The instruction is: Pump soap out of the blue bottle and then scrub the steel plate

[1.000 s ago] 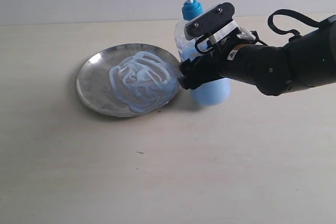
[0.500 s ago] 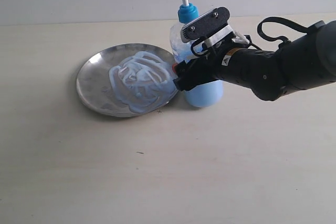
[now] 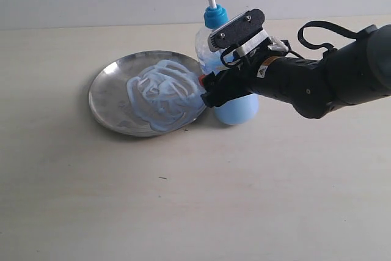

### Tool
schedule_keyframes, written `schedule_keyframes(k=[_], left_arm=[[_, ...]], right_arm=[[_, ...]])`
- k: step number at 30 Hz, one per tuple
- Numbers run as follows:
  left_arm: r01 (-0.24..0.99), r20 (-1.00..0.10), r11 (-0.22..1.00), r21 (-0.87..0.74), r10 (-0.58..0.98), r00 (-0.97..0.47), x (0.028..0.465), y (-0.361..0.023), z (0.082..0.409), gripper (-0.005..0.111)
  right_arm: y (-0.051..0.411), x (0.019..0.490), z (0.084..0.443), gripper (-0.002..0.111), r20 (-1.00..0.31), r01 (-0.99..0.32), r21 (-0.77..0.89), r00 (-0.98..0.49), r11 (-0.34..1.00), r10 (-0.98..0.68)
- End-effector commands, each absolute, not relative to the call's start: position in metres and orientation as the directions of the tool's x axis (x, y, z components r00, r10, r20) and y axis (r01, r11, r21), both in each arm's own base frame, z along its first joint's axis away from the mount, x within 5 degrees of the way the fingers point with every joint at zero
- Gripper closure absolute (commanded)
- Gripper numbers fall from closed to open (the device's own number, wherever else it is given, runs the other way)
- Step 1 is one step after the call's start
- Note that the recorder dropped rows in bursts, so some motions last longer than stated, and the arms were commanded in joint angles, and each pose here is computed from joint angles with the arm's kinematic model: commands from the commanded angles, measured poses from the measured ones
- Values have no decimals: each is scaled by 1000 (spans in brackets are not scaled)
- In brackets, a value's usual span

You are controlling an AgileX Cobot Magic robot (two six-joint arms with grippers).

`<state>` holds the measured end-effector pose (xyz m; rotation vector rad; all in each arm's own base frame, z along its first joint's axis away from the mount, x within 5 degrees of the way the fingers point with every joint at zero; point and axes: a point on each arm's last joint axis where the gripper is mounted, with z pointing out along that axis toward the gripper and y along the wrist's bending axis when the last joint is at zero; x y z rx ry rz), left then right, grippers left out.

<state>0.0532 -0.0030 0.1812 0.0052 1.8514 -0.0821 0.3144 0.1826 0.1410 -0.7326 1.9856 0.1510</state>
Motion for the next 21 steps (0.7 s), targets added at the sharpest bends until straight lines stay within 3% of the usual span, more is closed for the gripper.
schedule_keyframes(k=[1,21], left_arm=[[49,-965,998,-46,-32,-260,53,-3,182,107],[49,-966,998,-46,-32,-258,53,-3,182,107]], right_arm=[[185,322,160,108,-893,-525,-216,-234,823,-383],[184,323,161,108,-902,-514,-212,-224,831,-369]])
